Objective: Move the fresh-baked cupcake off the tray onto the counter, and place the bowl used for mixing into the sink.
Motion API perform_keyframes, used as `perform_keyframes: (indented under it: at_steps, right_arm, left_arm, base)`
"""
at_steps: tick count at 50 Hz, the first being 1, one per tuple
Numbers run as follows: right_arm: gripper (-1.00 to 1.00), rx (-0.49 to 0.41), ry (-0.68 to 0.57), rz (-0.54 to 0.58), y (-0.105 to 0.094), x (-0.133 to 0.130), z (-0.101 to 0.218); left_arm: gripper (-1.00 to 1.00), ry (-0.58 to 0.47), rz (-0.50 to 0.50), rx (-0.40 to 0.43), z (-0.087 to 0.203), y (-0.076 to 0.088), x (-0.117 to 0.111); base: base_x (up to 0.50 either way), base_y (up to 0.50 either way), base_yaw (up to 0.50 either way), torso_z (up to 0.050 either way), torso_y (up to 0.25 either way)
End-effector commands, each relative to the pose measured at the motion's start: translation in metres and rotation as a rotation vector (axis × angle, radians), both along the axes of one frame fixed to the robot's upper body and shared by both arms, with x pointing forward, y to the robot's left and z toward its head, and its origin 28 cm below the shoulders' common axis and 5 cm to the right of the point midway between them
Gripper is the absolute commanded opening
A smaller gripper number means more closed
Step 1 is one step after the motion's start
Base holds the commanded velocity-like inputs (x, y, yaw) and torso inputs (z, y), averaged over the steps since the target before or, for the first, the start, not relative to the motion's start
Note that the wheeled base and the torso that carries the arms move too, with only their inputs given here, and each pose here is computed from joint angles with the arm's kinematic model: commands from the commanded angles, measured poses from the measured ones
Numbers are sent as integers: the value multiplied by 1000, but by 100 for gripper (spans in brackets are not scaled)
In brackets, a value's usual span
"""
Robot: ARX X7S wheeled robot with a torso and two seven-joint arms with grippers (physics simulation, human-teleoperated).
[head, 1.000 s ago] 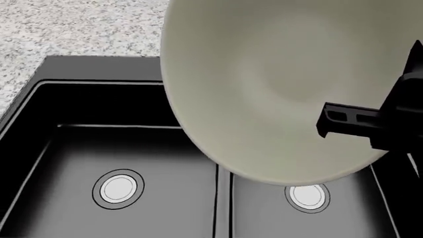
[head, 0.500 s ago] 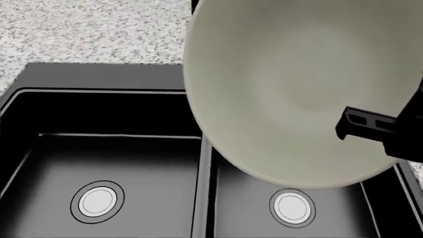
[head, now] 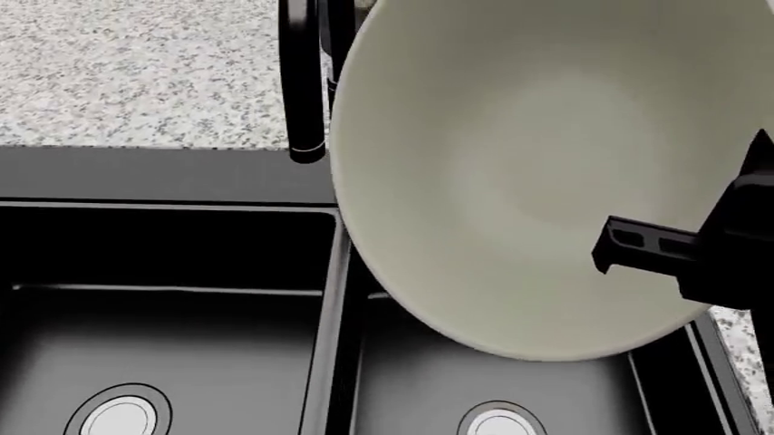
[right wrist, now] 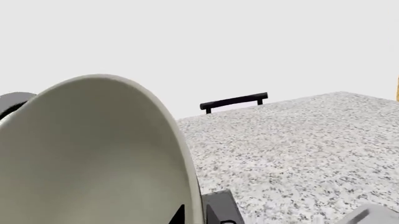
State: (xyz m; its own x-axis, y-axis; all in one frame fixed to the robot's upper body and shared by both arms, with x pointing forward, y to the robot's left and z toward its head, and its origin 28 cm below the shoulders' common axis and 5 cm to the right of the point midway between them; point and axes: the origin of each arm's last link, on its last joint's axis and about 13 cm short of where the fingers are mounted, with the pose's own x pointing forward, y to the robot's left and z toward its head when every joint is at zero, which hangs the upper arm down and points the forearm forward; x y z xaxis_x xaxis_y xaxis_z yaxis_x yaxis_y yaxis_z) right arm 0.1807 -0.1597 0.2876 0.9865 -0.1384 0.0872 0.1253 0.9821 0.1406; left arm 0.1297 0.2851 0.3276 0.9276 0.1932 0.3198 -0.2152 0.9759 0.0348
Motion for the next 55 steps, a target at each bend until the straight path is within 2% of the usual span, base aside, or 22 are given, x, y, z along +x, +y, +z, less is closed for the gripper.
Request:
perform_keyframes:
  at_steps: [1,15,55]
  right_arm:
    - [-100,220,230,31,-6,21,-49]
    - [-100,234,267,-15,-13,29,-65]
    - [-100,232,274,-18,-13,29,-65]
  left_arm:
    - [100,4,9,-6,-2,1,0]
    - [100,17,9,-11,-6,2,1]
    - [100,17,9,-15,-6,2,1]
  base:
    - [0,0,0,0,0]
    - [0,0,0,1,1]
    - [0,0,0,0,0]
